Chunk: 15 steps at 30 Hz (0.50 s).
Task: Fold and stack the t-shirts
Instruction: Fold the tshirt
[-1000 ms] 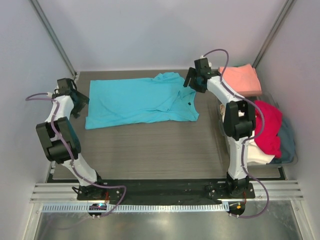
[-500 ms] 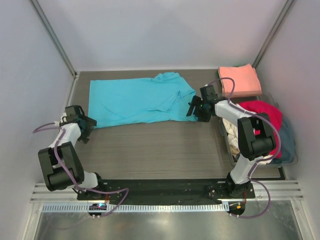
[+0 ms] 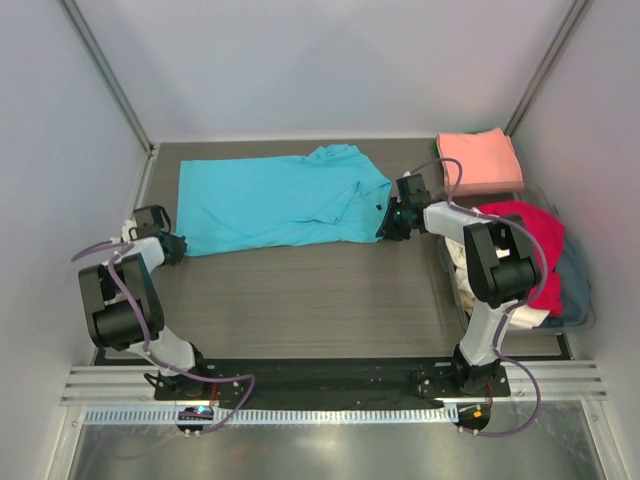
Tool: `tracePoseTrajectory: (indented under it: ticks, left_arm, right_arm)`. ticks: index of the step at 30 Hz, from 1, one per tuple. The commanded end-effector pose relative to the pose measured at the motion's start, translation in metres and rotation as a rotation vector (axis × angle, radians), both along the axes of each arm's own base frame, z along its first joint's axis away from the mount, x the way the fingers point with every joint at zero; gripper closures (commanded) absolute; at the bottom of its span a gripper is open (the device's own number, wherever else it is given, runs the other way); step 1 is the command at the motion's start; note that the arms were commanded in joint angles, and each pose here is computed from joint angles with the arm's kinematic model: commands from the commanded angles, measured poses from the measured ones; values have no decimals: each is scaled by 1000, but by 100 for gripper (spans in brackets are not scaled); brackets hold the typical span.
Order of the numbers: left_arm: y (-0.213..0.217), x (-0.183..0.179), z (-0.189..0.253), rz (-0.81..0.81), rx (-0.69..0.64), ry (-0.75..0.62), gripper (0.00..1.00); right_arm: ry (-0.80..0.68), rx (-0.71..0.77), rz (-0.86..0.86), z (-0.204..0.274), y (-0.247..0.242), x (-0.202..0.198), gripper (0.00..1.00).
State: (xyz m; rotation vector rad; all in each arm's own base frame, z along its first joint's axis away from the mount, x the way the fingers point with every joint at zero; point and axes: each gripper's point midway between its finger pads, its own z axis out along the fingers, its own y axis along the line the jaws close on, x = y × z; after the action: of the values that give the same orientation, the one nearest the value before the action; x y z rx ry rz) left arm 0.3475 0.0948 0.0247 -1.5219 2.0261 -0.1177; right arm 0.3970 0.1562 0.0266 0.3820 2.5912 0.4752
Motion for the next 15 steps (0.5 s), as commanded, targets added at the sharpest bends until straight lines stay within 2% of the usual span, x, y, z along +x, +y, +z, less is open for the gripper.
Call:
tracePoseTrajectory:
  ticks: [1,2,4,12,15]
  left_arm:
    - [3,17,-2,-9,0,-16,95]
    - [2,16,-1,-17,-6,-4,100]
    - [3,22,10,-26,1,-22,100]
    - [3,0,76,-61,81,-57,100]
    - [2,-17,83,-71,95,-29,100]
  right_arm:
    - [-38,31,26,3,8,8,81]
    - [-44,31,30,6,8,8,88]
    - [-50,33,35,10,7,6,99]
    - [-158,-12,4,76,-12,-14,99]
    - [-169,-41,-14,86,-23,-29,99]
